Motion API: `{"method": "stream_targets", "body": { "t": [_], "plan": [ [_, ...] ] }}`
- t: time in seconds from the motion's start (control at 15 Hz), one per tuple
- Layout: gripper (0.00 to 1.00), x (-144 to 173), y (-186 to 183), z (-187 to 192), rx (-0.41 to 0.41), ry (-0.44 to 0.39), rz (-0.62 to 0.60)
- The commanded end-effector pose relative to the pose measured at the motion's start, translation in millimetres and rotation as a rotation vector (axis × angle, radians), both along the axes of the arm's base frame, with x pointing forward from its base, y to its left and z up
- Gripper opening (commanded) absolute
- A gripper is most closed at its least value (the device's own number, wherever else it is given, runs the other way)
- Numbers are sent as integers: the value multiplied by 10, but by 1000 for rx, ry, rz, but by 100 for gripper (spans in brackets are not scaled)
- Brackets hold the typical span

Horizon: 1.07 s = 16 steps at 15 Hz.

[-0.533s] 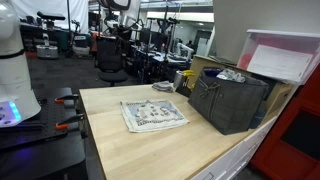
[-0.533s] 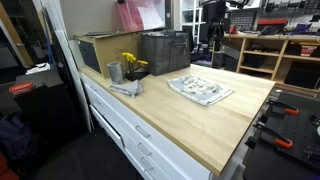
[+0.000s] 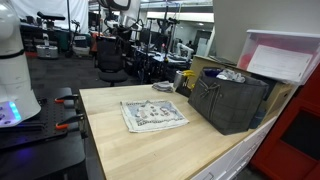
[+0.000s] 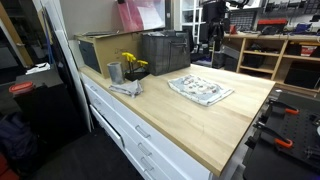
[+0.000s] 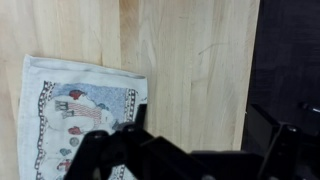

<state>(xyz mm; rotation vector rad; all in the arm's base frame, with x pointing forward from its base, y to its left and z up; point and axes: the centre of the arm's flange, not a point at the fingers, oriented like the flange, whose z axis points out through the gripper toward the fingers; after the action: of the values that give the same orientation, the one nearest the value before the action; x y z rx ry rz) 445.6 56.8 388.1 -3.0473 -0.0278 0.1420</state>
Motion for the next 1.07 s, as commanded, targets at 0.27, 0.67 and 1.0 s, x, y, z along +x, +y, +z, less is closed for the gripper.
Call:
{"method": "stream_targets", "body": {
  "t": [0.27, 0.67, 1.0],
  "plan": [
    [100, 27, 10, -26, -27, -13, -10],
    [100, 302, -220, -209, -112, -76, -91],
    [100, 474, -731, -628, -117, -36, -230]
  ]
}}
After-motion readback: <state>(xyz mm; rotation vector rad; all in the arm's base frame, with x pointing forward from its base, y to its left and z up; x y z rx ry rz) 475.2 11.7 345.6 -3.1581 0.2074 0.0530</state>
